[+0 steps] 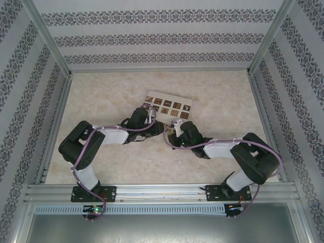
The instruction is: Unlock the padlock with the key
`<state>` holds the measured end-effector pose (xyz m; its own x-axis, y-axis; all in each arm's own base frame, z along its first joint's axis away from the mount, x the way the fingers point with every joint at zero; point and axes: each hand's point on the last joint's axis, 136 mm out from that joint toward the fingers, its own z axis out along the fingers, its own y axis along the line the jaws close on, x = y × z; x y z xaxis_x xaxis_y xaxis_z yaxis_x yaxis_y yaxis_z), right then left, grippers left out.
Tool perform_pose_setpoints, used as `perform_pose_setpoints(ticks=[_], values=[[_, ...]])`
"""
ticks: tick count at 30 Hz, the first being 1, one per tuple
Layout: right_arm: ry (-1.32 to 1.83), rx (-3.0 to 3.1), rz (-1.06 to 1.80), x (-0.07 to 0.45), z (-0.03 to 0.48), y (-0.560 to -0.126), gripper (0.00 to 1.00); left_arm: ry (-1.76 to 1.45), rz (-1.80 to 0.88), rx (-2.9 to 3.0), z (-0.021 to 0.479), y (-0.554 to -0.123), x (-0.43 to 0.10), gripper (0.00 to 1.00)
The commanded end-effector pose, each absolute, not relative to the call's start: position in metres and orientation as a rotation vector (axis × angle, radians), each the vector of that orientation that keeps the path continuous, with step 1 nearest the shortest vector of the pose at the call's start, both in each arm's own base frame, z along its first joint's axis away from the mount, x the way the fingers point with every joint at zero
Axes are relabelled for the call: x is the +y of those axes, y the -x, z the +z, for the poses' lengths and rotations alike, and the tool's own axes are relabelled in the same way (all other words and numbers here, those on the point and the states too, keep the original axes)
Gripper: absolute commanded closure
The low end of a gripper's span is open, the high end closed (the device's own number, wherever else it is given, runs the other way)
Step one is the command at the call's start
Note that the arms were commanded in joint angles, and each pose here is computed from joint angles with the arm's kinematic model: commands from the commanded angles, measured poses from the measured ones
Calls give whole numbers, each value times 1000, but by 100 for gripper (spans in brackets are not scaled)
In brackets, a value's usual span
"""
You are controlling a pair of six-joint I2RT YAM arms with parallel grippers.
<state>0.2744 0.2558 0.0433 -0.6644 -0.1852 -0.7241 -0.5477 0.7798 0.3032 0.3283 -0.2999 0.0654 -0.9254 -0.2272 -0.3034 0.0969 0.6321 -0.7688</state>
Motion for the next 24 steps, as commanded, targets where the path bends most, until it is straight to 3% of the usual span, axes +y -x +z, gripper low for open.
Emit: perform_pose_setpoints(ticks=[1,24], values=[[550,2280,628,251,38,-270,100,70,-1269,2423,93,-331,-313,81],[548,2232,634,271,50,-294,100,68,-1283,2427,97,-328,-314,81]])
